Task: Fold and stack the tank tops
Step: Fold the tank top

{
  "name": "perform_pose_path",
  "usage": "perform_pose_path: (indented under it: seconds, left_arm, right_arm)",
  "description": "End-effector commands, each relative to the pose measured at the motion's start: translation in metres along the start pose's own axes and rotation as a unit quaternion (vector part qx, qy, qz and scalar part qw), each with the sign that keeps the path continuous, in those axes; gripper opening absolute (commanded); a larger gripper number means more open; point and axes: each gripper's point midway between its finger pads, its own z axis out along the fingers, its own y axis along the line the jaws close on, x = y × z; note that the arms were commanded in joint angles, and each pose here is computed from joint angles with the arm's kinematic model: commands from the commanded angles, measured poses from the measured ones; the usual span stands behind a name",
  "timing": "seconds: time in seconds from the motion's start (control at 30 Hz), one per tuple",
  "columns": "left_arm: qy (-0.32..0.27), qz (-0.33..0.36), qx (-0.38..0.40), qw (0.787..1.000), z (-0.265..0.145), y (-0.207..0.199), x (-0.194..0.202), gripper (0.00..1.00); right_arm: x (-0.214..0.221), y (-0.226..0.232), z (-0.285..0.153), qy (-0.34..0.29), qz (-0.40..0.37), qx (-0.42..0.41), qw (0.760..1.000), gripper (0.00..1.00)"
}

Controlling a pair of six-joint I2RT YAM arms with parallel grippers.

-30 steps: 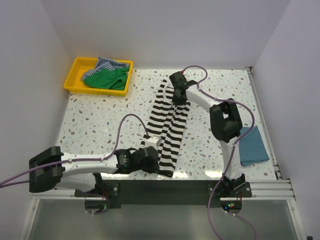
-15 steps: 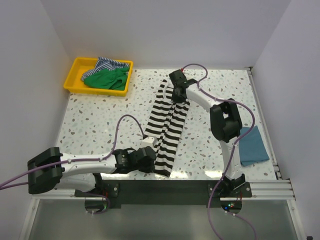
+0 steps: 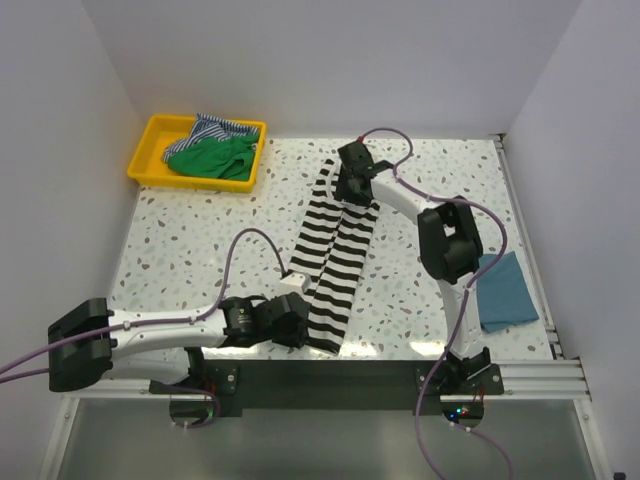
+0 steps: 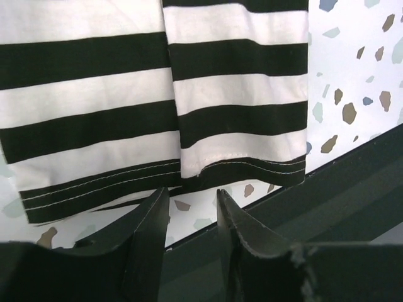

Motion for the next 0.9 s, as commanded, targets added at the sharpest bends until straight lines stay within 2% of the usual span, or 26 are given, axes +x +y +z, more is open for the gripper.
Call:
perform_pose_path:
  seconds: [0.0, 0.07, 0.17, 0.3, 0.33, 0.5, 0.67, 0.87]
  left_arm:
    - [-0.049, 0.005, 0.01, 0.999, -0.022, -0.018, -0.037, 0.42]
    - [-0.057, 0.009, 0.007, 0.998, -0.03, -0.02, -0.045, 0.4]
    - [-0.075, 0.023, 0.028, 0.997, -0.034, -0.036, -0.061, 0.34]
    - [-0.068, 0.062, 0.026, 0.995, -0.022, -0.054, -0.071, 0.2]
    - [-0.061, 0.067, 0.02, 0.996, -0.012, -0.055, -0.069, 0.16]
    - [-0.036, 0.083, 0.031, 0.995, 0.015, -0.06, -0.065, 0.06]
    - [0.009, 0.095, 0.019, 0.995, 0.047, -0.05, -0.04, 0.02]
    - [0.065, 0.105, 0.02, 0.992, 0.069, -0.04, -0.006, 0.0]
  right_arm:
    - [-0.046, 0.011, -0.042, -0.066, 0.004, -0.034, 0.997, 0.55]
    - [-0.05, 0.004, -0.047, -0.071, 0.009, -0.029, 0.997, 0.55]
    - [-0.058, -0.02, -0.048, -0.077, 0.033, 0.003, 0.996, 0.47]
    - [-0.058, -0.048, -0.033, -0.065, 0.058, 0.024, 0.996, 0.26]
    - [-0.056, -0.052, -0.026, -0.061, 0.06, 0.03, 0.996, 0.25]
    - [-0.06, -0.074, 0.011, -0.056, 0.082, 0.036, 0.994, 0.2]
    - [-0.059, -0.087, 0.051, -0.03, 0.106, 0.032, 0.993, 0.19]
    - [-0.065, -0.103, 0.064, -0.015, 0.112, 0.056, 0.992, 0.18]
